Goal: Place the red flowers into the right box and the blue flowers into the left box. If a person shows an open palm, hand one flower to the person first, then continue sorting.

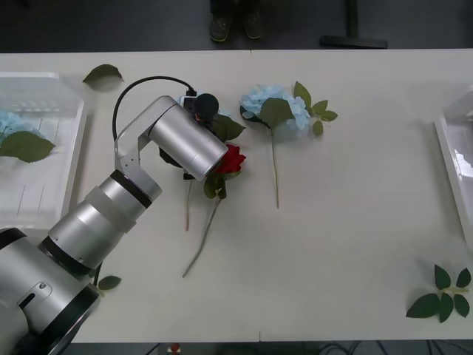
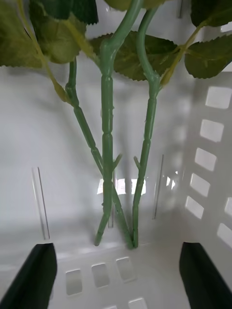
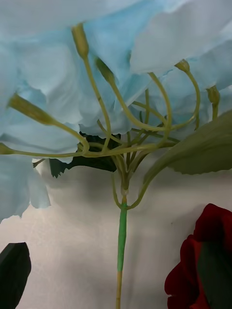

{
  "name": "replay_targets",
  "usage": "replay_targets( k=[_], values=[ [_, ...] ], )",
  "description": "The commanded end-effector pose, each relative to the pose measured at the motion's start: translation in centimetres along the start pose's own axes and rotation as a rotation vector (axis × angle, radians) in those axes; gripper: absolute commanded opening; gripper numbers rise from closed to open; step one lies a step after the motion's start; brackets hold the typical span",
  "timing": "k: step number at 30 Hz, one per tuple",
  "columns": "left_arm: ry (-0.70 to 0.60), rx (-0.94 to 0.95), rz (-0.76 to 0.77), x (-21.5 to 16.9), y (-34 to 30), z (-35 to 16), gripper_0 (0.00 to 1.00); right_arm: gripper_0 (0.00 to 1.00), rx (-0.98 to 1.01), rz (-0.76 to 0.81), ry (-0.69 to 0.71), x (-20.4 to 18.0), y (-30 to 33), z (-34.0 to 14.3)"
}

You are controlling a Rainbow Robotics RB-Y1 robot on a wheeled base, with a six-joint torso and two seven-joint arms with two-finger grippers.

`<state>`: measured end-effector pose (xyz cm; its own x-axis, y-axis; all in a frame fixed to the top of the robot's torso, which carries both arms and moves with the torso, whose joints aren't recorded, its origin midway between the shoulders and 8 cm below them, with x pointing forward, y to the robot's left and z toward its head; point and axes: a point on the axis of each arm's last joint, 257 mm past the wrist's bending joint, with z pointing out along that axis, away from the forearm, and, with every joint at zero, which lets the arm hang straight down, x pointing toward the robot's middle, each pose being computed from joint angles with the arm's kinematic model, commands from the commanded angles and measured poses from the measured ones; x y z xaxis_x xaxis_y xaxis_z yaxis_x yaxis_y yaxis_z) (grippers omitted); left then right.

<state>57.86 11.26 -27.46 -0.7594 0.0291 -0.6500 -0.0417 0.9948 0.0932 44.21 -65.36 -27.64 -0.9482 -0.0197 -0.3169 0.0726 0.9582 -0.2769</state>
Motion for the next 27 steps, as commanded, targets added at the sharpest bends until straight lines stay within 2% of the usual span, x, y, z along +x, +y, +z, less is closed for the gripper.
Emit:
replay_targets(
  k=[1, 10, 17, 18, 19, 20, 21, 22, 25, 27],
  values=[
    [-0.032, -0.003, 0.019, -2.0, 0.5, -0.7, 1.00, 0.91, -0.018, -0.027, -0.026, -2.3, -0.4, -2.5],
    [-0.001, -0.028, 0.032, -1.0, 1.5, 0.2, 1.00, 0.91, -0.240, -0.052, -0.050, -6.7, 6.1, -10.4],
    [0.010, -0.035, 0.040, -0.6, 1.7, 0.5, 1.00, 0.91, -0.467, 0.065, -0.044, -9.2, 15.2, -17.1],
    [0.010, -0.036, 0.046, -0.6, 1.8, 0.5, 0.96, 0.91, -0.491, 0.082, -0.042, -9.5, 16.6, -18.0],
    [0.010, -0.035, 0.049, -0.6, 1.7, 0.5, 0.87, 0.91, -0.502, 0.088, -0.044, -9.7, 17.5, -18.6],
    [0.010, -0.035, 0.052, -0.6, 1.7, 0.5, 0.76, 0.91, -0.508, 0.089, -0.047, -10.0, 18.5, -19.1],
    [0.012, -0.035, 0.057, -0.5, 1.7, 0.6, 0.58, 0.91, -0.512, 0.098, -0.043, -10.1, 19.7, -19.8],
    [0.012, -0.036, 0.056, -0.6, 1.8, 0.6, 0.47, 0.91, -0.526, 0.122, -0.034, -10.2, 21.3, -20.4],
    [0.010, -0.036, 0.065, -0.6, 1.8, 0.5, 0.46, 0.91, -0.555, 0.203, -0.005, -10.3, 25.3, -21.4],
    [0.010, -0.036, 0.066, -0.6, 1.8, 0.5, 0.34, 0.91, -0.554, 0.224, 0.001, -10.3, 27.6, -21.4]
  ],
)
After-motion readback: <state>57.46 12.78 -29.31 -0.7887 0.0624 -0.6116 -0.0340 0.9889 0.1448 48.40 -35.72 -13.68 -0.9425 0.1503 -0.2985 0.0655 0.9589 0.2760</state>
